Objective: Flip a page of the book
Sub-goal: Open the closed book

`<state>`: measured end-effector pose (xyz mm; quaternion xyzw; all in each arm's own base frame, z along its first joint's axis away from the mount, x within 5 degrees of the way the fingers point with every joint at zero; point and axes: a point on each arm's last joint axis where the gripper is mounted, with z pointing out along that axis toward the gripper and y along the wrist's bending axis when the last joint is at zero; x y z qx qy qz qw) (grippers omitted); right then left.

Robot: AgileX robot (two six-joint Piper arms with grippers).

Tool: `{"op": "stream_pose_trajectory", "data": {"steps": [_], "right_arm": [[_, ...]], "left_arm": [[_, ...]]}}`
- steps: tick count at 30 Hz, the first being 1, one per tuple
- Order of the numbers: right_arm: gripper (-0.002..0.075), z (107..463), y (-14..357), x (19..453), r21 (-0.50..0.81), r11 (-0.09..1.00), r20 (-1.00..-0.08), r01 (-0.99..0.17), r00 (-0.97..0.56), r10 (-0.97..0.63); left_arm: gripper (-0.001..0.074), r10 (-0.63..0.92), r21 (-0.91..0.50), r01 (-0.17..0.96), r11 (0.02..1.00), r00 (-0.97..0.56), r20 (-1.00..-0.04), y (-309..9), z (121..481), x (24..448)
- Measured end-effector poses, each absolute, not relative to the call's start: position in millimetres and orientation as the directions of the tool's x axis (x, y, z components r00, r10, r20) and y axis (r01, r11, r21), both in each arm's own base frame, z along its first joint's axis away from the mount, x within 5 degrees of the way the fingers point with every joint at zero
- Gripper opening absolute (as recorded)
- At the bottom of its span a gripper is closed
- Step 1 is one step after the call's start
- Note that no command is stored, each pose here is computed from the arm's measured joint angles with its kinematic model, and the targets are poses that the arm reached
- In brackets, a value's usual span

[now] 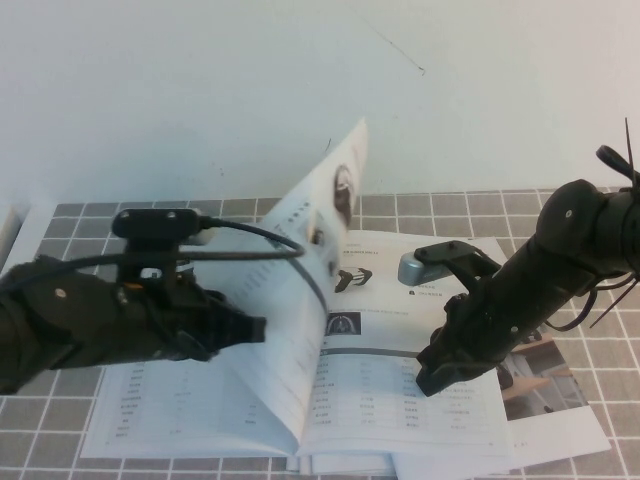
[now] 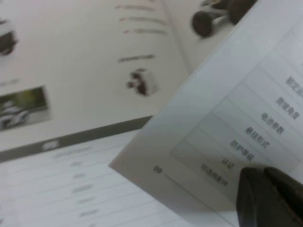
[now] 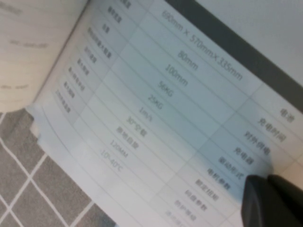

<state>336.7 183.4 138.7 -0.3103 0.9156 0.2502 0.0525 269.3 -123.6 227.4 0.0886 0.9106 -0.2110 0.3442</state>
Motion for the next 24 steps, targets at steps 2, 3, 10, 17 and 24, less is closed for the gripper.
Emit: {"op": "stream_pose_trajectory", "data": {"steps": [2,3,10,17,24], "right_arm": [[-0.0001,138.7,183.4,336.7,0.426,0.682,-0.251,-0.594,-0.802,-0.542],[-0.0001,138.7,183.4,336.7,0.425,0.681,-0.252,-0.596,-0.8,-0.544],[-0.0001,138.9,183.8,336.7,0.424,0.67,-0.262,-0.61,-0.791,-0.553],[-0.0001,139.3,184.4,336.6,0.429,0.665,-0.267,-0.612,-0.789,-0.554],[-0.0001,139.3,184.4,336.5,0.428,0.66,-0.269,-0.617,-0.784,-0.559]], "left_arm": [[-0.0004,-0.015,-0.336,0.264,0.904,-0.767,-0.641,-111.7,226.5,272.2],[-0.0004,-0.027,-0.34,0.246,0.908,-0.774,-0.632,-105.6,226.4,273.4],[-0.0004,-0.073,-0.362,0.169,0.917,-0.82,-0.568,-73.2,229.7,271.7],[-0.0004,-0.088,-0.356,0.129,0.926,-0.841,-0.534,-50.9,240.6,261.1],[-0.0004,-0.052,-0.365,0.19,0.911,-0.826,-0.561,-49.8,263.9,241.3]]}}
